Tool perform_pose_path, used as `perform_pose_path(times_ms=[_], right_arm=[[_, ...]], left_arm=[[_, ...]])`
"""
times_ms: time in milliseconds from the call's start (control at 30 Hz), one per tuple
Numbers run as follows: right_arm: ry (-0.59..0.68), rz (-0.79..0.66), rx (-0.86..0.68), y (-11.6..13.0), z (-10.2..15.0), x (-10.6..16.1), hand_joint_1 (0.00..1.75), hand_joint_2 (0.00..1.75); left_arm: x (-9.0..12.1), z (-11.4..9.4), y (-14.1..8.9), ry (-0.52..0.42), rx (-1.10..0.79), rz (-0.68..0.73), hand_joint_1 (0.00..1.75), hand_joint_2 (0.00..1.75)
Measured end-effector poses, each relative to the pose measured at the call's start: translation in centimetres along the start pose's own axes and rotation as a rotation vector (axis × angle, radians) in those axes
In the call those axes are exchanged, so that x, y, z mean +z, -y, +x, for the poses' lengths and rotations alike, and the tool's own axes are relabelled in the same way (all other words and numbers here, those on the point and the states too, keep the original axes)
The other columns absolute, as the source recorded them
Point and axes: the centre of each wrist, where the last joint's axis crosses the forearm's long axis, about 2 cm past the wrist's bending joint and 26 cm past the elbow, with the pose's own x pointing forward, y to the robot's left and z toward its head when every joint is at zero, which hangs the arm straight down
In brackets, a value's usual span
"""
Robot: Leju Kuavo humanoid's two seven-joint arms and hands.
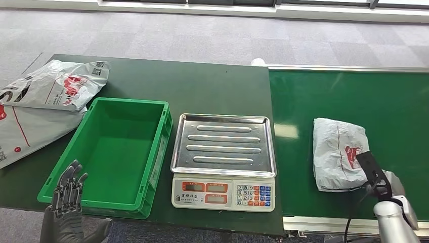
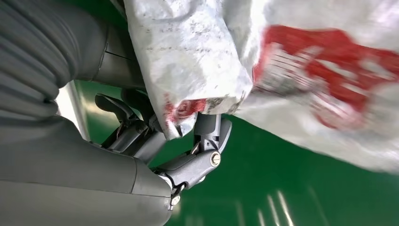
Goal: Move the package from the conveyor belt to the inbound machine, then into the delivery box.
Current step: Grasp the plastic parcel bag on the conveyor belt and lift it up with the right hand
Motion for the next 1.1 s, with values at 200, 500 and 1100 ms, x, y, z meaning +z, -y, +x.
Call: perform_pose_path(times_ms=[200,500,1100], right_arm=[[0.422,-0.269,-0.251,1.9,6.1,2.0,1.75,1.75],[1.005,-0.553,-0.483,4.4,18.2,9.3,1.75,1.75],[1.450,-0.240,-0.614,1.1,30.8,15.7,1.75,1.75]], left_arm=[[-0.1,0.0,0.3,0.017,0.001,0.017,0.00,1.75],[-0.2,-0.2,0.7,0.041,-0.018,0.070,0.00,1.75],[-0.8,-1.4,2.9,0.054,0.013,0.061,0.00,1.75]])
